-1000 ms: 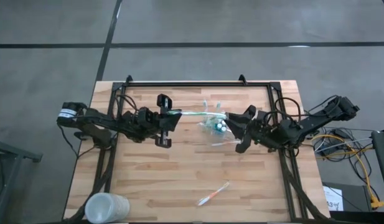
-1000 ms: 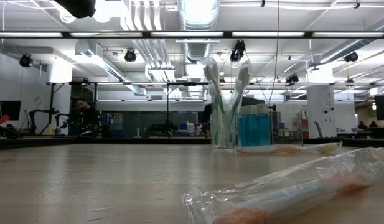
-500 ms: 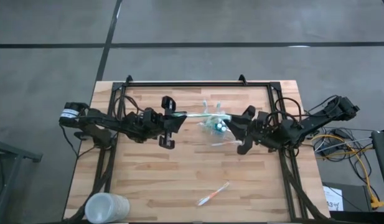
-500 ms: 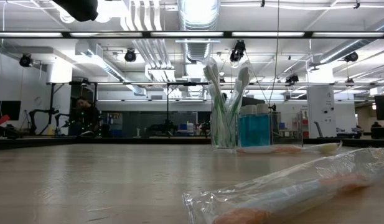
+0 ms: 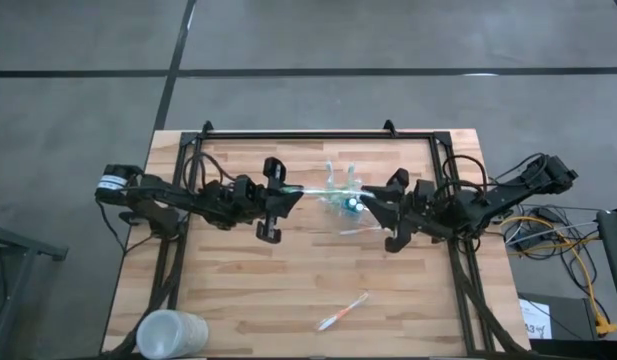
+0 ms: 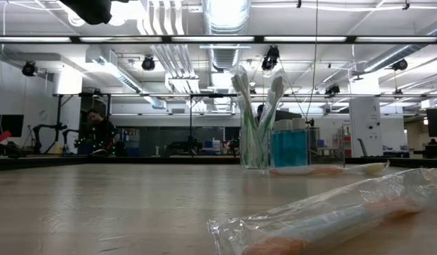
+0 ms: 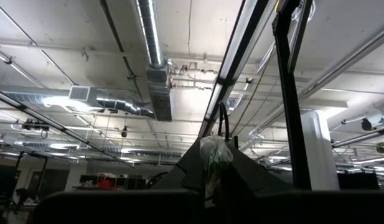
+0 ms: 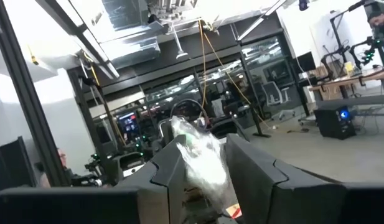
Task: Pick & Place toothbrushing station
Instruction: Put the green toothbrush into the transparent organizer
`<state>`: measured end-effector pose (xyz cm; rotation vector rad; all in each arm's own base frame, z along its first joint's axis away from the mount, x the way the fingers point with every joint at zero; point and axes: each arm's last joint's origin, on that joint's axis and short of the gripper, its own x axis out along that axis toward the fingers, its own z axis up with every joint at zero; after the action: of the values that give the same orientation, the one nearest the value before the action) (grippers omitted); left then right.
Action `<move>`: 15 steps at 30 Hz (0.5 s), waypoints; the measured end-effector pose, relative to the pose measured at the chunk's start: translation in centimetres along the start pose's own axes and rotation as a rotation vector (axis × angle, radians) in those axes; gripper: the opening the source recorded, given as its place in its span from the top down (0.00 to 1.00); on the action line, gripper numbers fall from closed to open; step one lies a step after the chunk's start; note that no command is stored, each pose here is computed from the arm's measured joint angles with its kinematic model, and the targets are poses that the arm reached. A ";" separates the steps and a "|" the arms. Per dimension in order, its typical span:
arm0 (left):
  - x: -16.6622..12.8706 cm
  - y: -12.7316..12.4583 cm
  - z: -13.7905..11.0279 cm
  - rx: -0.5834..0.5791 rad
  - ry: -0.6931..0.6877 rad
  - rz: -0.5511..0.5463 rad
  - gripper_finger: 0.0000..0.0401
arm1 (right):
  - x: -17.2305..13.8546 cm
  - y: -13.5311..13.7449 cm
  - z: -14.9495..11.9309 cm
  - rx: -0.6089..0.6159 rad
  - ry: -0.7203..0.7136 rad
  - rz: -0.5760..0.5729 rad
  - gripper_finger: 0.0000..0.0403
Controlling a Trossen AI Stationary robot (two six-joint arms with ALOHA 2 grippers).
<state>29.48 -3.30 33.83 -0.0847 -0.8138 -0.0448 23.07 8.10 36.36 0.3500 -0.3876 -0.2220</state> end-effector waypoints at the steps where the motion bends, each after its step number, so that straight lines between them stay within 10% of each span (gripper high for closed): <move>1: 0.0 0.0 0.0 -0.003 0.004 -0.004 0.92 | 0.0 -0.1 0.0 -0.001 -0.001 -0.003 0.73; 15: 0.0 0.0 -0.1 -0.020 0.005 -0.008 0.92 | 0.1 -0.1 0.0 0.044 -0.001 -0.007 0.88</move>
<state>29.51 -3.34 33.79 -0.0998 -0.8092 -0.0610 23.17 7.95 36.35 0.3947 -0.3926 -0.2205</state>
